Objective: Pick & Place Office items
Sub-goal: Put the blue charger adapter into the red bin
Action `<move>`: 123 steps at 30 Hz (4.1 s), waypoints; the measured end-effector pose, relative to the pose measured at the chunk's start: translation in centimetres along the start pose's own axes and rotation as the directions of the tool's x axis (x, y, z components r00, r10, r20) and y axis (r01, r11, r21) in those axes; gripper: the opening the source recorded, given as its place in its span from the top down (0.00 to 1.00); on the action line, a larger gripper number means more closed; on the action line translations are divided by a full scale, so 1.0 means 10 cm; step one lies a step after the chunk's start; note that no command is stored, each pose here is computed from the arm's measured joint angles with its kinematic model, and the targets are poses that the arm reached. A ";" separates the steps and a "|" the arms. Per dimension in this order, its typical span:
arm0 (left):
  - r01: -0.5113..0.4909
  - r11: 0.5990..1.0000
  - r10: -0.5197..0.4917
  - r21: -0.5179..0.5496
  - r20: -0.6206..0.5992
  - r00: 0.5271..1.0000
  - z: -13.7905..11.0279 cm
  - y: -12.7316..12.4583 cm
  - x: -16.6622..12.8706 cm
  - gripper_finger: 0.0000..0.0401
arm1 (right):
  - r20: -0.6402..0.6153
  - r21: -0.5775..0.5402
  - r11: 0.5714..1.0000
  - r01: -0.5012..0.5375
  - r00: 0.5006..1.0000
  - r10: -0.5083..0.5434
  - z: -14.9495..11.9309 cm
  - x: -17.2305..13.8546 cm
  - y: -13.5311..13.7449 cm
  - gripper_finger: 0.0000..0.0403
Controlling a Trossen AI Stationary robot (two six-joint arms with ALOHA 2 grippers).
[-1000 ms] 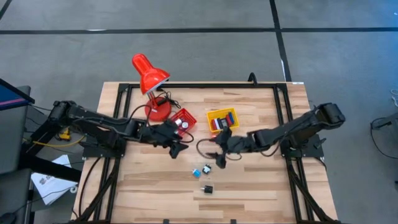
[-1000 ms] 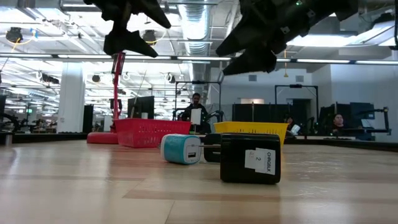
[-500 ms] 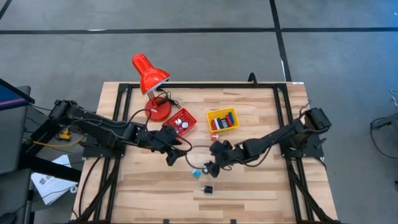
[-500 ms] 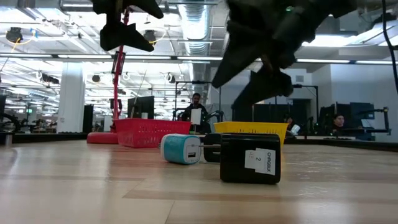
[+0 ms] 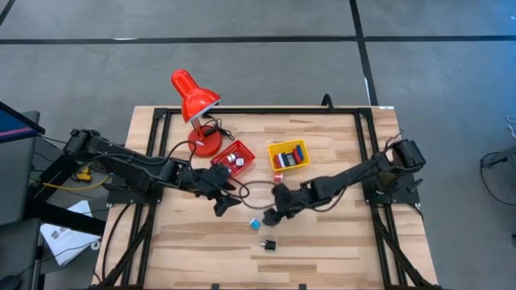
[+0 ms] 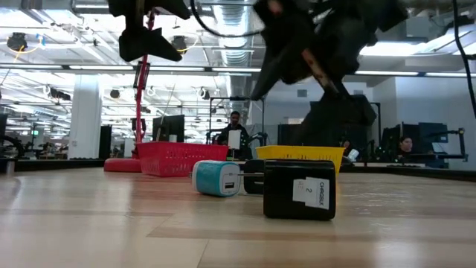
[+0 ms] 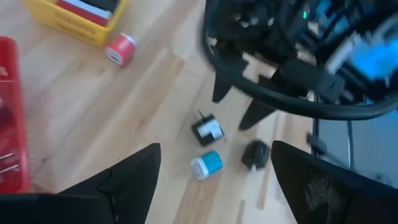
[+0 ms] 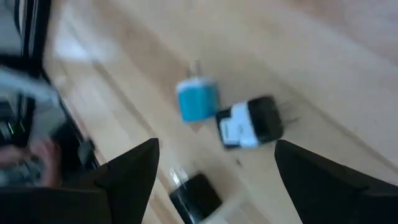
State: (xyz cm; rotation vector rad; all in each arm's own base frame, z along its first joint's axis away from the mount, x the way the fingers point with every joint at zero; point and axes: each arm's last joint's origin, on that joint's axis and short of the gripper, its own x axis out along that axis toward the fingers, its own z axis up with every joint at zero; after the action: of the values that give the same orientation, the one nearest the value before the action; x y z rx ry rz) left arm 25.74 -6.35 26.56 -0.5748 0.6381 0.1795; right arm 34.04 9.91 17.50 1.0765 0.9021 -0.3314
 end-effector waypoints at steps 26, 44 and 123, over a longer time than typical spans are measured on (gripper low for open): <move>0.122 0.718 -0.068 0.685 -0.106 0.992 -0.46 -0.19 0.91 0.26 | 0.169 -0.426 0.879 0.213 0.974 -0.154 -0.60 -0.68 0.04 0.22; 0.301 0.575 -0.152 0.761 -0.262 0.953 -0.58 0.07 1.41 0.26 | 0.335 -0.373 0.911 0.175 0.941 -0.043 -0.88 -1.35 -0.22 0.22; -0.428 0.903 0.402 -0.025 -0.300 0.865 0.30 1.37 0.56 0.67 | 0.425 -0.362 0.889 0.281 0.898 -0.111 -0.42 -1.26 -0.26 0.22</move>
State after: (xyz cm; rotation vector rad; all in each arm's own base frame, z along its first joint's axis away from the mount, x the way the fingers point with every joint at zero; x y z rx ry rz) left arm 27.21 6.61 18.92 -0.5492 1.0422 0.5419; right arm 22.73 10.09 24.85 0.4920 0.6759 -0.4845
